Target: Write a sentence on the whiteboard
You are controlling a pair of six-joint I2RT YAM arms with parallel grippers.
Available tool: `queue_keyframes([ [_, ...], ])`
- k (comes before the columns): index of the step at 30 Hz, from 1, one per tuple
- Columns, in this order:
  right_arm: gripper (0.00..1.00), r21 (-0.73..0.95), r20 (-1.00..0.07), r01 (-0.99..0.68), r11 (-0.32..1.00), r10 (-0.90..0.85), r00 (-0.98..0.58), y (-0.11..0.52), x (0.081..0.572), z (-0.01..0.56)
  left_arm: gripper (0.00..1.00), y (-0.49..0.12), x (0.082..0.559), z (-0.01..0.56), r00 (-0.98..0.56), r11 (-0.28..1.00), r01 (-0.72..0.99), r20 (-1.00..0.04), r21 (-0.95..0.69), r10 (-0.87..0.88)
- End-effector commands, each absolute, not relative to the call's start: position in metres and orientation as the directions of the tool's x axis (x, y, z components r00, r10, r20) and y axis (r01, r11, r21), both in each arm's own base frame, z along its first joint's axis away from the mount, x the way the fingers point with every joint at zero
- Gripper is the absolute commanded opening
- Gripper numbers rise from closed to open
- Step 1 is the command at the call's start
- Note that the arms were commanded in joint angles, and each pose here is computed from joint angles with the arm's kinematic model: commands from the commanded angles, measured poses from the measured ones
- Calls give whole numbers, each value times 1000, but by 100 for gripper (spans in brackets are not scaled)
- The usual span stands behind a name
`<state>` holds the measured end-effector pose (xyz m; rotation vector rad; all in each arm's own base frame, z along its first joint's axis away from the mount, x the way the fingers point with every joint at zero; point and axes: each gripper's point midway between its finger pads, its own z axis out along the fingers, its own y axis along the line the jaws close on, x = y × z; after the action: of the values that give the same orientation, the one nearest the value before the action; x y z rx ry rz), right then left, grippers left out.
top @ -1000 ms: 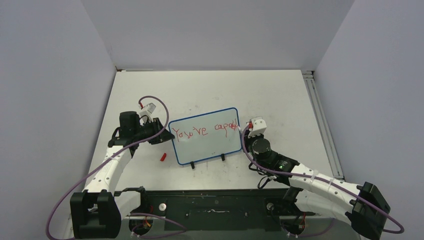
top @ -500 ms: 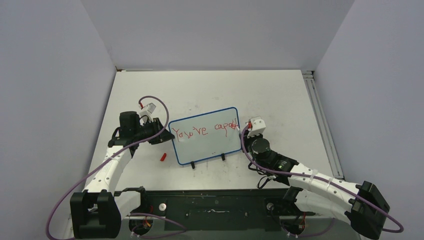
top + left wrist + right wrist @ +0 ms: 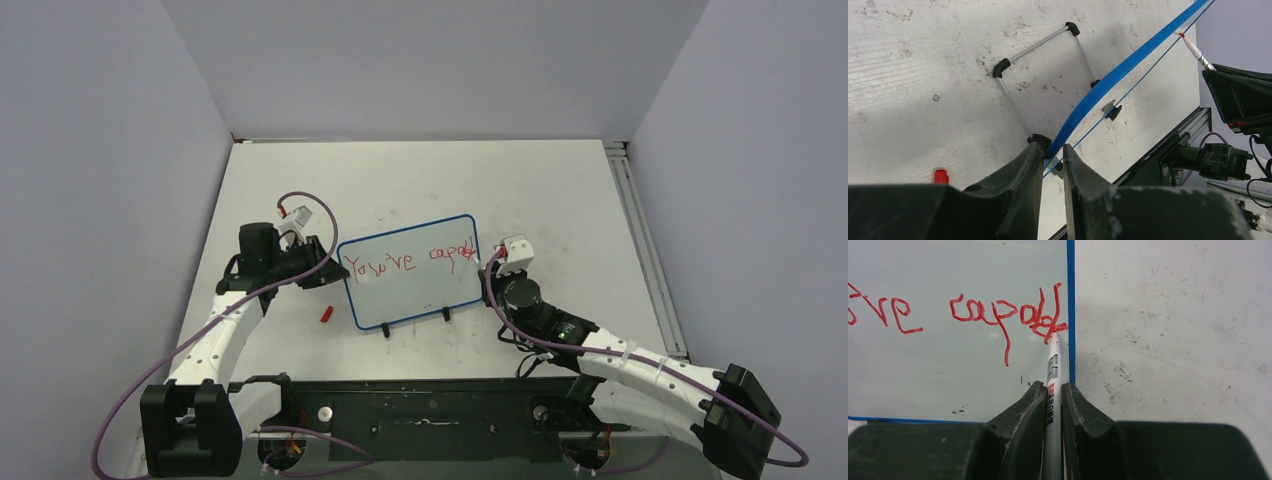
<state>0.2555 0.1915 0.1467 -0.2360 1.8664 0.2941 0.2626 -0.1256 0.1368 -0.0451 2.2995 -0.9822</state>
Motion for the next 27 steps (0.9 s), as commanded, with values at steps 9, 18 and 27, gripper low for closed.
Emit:
queue_keyframes([
  [9, 5, 97, -946, -294, 951, -5, -325, 189, 250, 140, 19, -128, 271, 158, -764, 718, 265, -595, -644, -252],
  [18, 5, 80, -948, -268, 960, -9, -317, 183, 251, 143, 19, -128, 271, 158, -764, 717, 263, -594, -645, -254],
  [27, 5, 102, -956, -273, 957, 18, -293, 181, 248, 155, 19, -128, 271, 158, -763, 717, 264, -595, -645, -253],
])
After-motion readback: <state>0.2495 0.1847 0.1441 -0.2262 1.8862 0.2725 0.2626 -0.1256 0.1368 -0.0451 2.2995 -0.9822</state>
